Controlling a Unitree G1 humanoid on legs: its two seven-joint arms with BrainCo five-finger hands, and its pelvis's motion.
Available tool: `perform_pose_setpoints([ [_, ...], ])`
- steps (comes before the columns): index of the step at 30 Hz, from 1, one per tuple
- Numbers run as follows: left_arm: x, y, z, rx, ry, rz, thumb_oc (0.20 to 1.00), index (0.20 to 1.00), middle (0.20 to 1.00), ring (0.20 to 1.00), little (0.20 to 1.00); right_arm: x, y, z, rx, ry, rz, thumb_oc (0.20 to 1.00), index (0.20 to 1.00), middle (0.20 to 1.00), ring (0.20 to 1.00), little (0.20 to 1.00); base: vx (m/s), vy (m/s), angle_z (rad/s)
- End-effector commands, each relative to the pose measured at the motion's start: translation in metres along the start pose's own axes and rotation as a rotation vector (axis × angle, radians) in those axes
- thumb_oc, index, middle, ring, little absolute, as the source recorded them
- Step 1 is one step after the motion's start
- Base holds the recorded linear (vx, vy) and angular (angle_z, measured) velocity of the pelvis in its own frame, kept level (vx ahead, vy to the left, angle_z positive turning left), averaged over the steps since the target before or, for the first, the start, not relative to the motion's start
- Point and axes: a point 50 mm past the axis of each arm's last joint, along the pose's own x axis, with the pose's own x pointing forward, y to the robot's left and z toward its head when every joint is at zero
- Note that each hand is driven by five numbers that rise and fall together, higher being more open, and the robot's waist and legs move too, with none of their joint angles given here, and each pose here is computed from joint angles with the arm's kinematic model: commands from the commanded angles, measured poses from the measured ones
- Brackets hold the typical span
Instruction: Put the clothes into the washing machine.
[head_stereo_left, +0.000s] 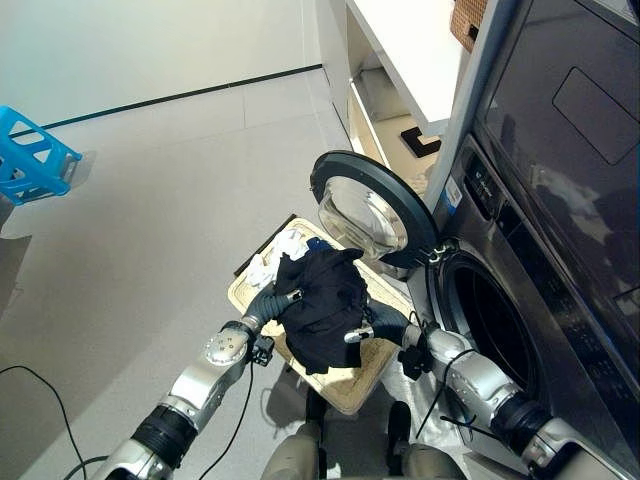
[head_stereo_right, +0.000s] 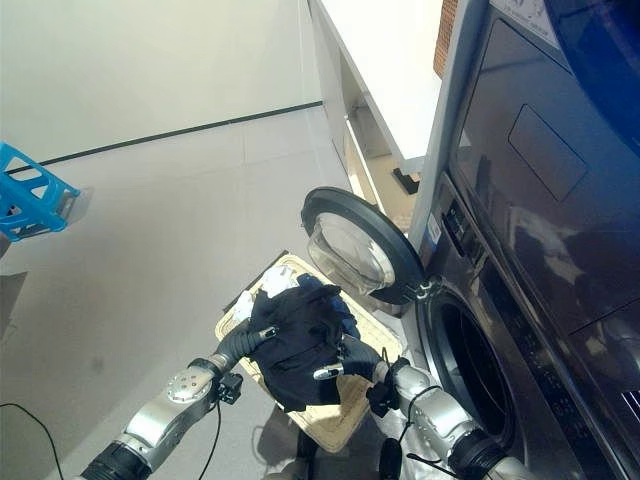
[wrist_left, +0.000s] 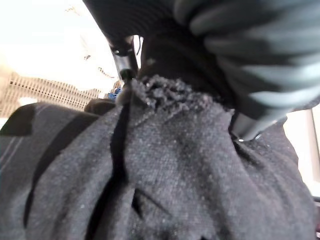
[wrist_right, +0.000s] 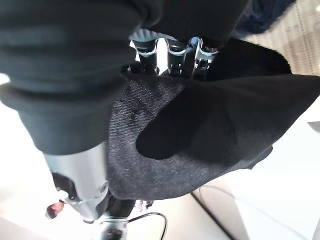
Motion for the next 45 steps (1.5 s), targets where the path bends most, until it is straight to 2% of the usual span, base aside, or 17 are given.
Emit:
perform_pose_setpoints([
  [1, 0.009, 0.002, 0.040, 0.063, -0.153, -0.017, 0.200, 0.200, 0.200, 0.200, 0.200, 0.018, 0.044, 0.033, 0.091, -0.176, 0.213, 1.000, 1.000, 1.000, 1.000, 1.000, 0.00, 0.000, 0.00],
  [9, 0.011, -0.009, 0.039, 0.079, -0.142, -0.080, 0.200, 0.200, 0.200, 0.200, 0.200, 0.021, 0.053, 0.031, 0.258, -0.196, 0.218, 1.000, 1.000, 1.000, 1.000, 1.000, -0.01, -0.002, -0.01],
  [12, 0.009, -0.011, 0.037, 0.034, -0.146, -0.081, 0.200, 0.200, 0.200, 0.200, 0.200, 0.022, 0.055, 0.027, 0.341, -0.199, 0.197, 1.000, 1.000, 1.000, 1.000, 1.000, 0.00, 0.001, -0.01],
  [18, 0.003, -0.010, 0.036, 0.066, -0.178, -0.043, 0.200, 0.200, 0.200, 0.200, 0.200, 0.017, 0.054, 0.018, 0.425, -0.209, 0.142, 1.000, 1.000, 1.000, 1.000, 1.000, -0.02, 0.009, -0.08],
  [19, 0.002, -0.010, 0.037, 0.086, -0.185, -0.037, 0.200, 0.200, 0.200, 0.200, 0.200, 0.017, 0.055, 0.017, 0.417, -0.207, 0.133, 0.878, 0.878, 0.878, 0.878, 0.878, 0.00, 0.008, -0.10],
  [20, 0.001, -0.010, 0.037, 0.098, -0.186, -0.036, 0.200, 0.200, 0.200, 0.200, 0.200, 0.017, 0.054, 0.017, 0.416, -0.208, 0.131, 0.831, 0.831, 0.831, 0.831, 0.831, -0.01, 0.014, -0.08],
  [21, 0.000, -0.009, 0.035, 0.125, -0.186, -0.037, 0.200, 0.200, 0.200, 0.200, 0.200, 0.015, 0.053, 0.016, 0.415, -0.203, 0.120, 0.269, 0.269, 0.269, 0.269, 0.269, 0.00, 0.011, -0.05],
  [22, 0.000, -0.009, 0.035, 0.125, -0.187, -0.036, 0.200, 0.200, 0.200, 0.200, 0.200, 0.015, 0.053, 0.016, 0.414, -0.200, 0.116, 0.269, 0.269, 0.269, 0.269, 0.269, 0.00, 0.000, 0.00],
  [23, 0.000, -0.009, 0.035, 0.123, -0.187, -0.036, 0.200, 0.200, 0.200, 0.200, 0.200, 0.015, 0.052, 0.016, 0.411, -0.199, 0.108, 0.200, 0.200, 0.200, 0.200, 0.200, 0.00, 0.000, 0.00],
  [29, 0.001, -0.005, 0.034, 0.254, -0.180, 0.013, 0.200, 0.200, 0.200, 0.200, 0.200, 0.013, 0.050, 0.014, 0.398, -0.184, 0.070, 0.200, 0.200, 0.200, 0.200, 0.200, 0.00, -0.004, -0.01],
  [40, 0.005, -0.010, 0.018, 0.481, -0.029, -0.148, 0.200, 0.200, 0.200, 0.200, 0.200, 0.013, 0.045, 0.009, 0.459, -0.172, 0.006, 0.200, 0.200, 0.200, 0.200, 0.200, 0.02, -0.012, -0.04],
  [41, 0.006, -0.011, 0.017, 0.494, -0.018, -0.157, 0.457, 0.457, 0.457, 0.457, 0.457, 0.012, 0.044, 0.007, 0.470, -0.169, 0.002, 0.200, 0.200, 0.200, 0.200, 0.200, 0.05, -0.019, -0.19],
  [42, 0.006, -0.009, 0.016, 0.490, -0.003, -0.142, 1.000, 1.000, 1.000, 1.000, 1.000, 0.011, 0.043, 0.005, 0.482, -0.167, -0.001, 0.200, 0.200, 0.200, 0.200, 0.200, 0.05, -0.019, -0.15],
  [45, 0.008, -0.007, 0.013, 0.458, 0.018, -0.091, 1.000, 1.000, 1.000, 1.000, 1.000, 0.010, 0.042, 0.001, 0.538, -0.164, -0.007, 0.200, 0.200, 0.200, 0.200, 0.200, 0.05, -0.031, -0.07],
])
